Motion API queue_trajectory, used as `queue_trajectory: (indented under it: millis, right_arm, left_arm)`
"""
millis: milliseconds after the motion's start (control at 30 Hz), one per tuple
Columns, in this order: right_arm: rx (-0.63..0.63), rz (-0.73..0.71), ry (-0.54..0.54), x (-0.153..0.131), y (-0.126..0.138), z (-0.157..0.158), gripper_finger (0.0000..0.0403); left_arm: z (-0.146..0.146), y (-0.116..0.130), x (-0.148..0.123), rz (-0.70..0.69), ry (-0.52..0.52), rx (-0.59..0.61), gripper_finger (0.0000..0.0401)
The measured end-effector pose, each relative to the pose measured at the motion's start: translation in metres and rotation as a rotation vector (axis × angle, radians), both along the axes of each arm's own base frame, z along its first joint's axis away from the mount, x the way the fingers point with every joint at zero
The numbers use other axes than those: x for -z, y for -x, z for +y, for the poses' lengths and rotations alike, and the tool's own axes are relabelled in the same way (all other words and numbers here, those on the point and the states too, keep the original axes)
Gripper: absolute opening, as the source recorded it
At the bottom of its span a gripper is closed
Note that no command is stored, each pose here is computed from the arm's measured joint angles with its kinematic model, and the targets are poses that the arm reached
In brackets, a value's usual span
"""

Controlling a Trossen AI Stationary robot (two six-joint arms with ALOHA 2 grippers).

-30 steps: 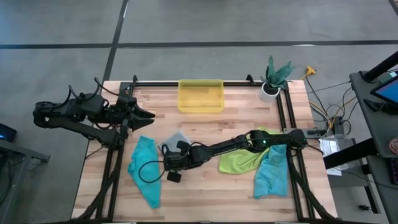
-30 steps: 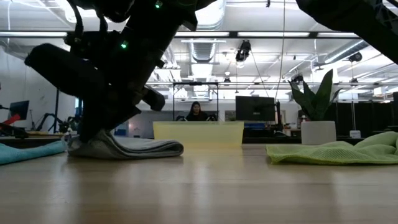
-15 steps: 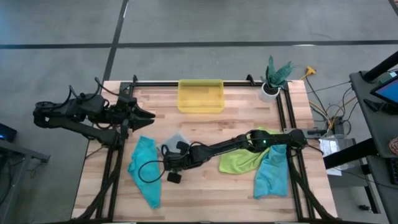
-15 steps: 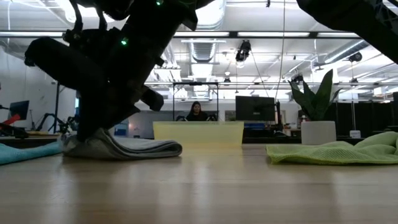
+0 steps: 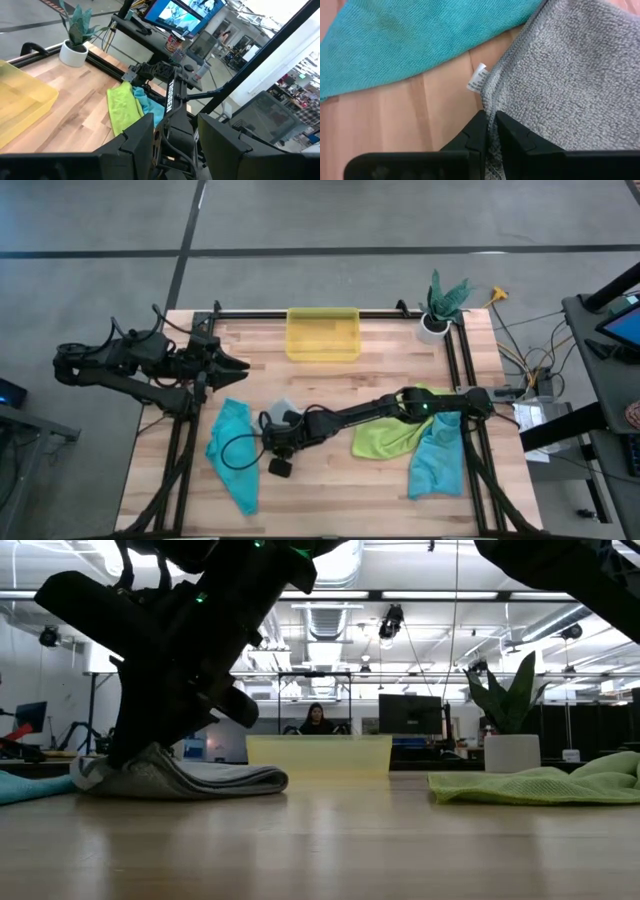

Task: Fold microfiber towels
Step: Fold the gray microfiber cloth

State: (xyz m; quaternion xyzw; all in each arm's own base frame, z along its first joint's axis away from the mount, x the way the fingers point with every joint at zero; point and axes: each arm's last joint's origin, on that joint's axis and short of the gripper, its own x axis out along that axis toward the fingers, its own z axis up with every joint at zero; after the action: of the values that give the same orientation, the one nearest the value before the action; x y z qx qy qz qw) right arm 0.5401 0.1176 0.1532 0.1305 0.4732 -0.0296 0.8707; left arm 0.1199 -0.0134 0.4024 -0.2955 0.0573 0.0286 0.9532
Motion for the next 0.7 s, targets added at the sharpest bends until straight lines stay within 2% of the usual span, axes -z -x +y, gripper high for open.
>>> queue_trajectory:
  millis: [200,367,600,700]
  right_arm:
    - [-0.027,-0.022,-0.07,-0.002,-0.0036,-0.0027,0.0034]
    - [-0.032,-0.041,-0.088,-0.0033,-0.0054,-0.0034,0.0036]
    - [-0.016,-0.024,-0.108,-0.0026,-0.0046,-0.0043,0.008]
    - [-0.015,-0.002,-0.103,-0.0014,-0.0029,-0.0047,0.0082]
  left_arm:
    - [0.0,0.0,0.0,0.0,0.0,0.0,0.014]
    - [0.0,0.0,0.0,0.0,0.0,0.0,0.014]
    - [0.0,0.0,0.0,0.0,0.0,0.0,0.014]
    - [0.0,0.0,0.0,0.0,0.0,0.0,0.014]
